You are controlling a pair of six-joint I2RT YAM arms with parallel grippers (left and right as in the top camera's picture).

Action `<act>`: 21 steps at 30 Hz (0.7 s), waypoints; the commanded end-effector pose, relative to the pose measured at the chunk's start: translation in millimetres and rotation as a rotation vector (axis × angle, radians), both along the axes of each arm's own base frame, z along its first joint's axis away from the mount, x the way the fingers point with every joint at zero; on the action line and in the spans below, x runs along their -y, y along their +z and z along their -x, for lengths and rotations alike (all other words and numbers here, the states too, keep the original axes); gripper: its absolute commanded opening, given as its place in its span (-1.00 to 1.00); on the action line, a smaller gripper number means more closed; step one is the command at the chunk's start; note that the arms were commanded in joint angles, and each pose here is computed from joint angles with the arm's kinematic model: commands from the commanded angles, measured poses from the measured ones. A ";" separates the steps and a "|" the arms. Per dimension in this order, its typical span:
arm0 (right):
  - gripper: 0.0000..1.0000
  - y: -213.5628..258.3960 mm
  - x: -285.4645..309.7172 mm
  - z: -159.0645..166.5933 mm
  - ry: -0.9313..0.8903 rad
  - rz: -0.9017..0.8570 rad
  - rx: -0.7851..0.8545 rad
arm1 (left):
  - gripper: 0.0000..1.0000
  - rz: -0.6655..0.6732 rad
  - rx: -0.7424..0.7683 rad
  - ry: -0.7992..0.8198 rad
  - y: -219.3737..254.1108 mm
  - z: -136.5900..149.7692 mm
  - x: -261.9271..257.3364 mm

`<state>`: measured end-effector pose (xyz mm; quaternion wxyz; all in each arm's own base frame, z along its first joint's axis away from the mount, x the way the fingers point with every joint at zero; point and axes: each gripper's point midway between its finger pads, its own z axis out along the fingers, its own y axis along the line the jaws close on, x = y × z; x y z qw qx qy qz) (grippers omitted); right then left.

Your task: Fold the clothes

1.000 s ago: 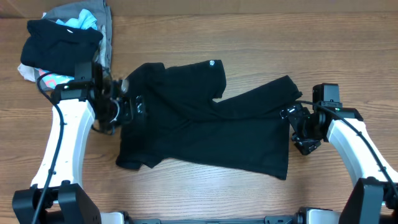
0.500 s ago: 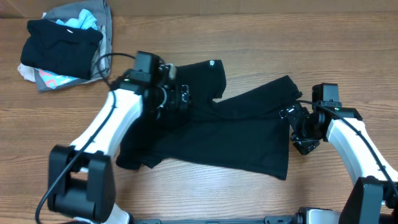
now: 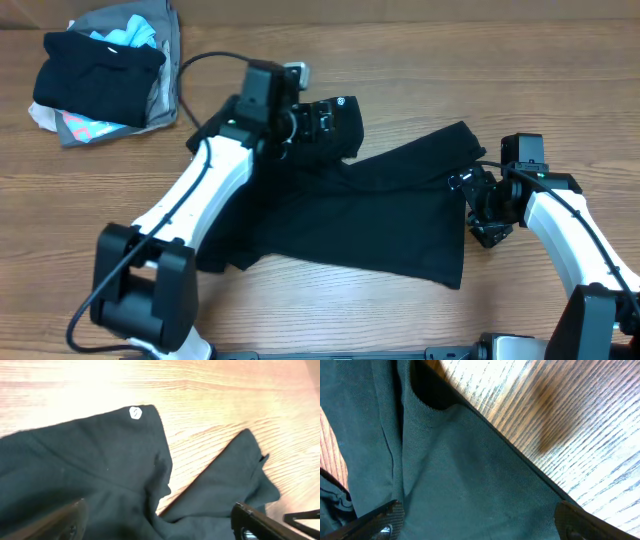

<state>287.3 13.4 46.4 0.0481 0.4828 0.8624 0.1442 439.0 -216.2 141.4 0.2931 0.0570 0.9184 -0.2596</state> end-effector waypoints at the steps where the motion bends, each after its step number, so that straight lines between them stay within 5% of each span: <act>1: 1.00 0.5 -2.4 -1.7 0.015 0.001 0.009 | 1.00 -0.156 0.061 -0.035 -2.3 -19.2 17.9; 12: 1.00 0.6 -2.4 -2.2 0.015 0.001 0.012 | 1.00 -0.245 -0.020 -0.061 -38.5 -85.7 54.5; 21: 1.00 1.0 -2.2 -4.2 0.015 0.002 0.020 | 0.89 -0.286 -0.097 -0.085 -105.8 -89.6 67.2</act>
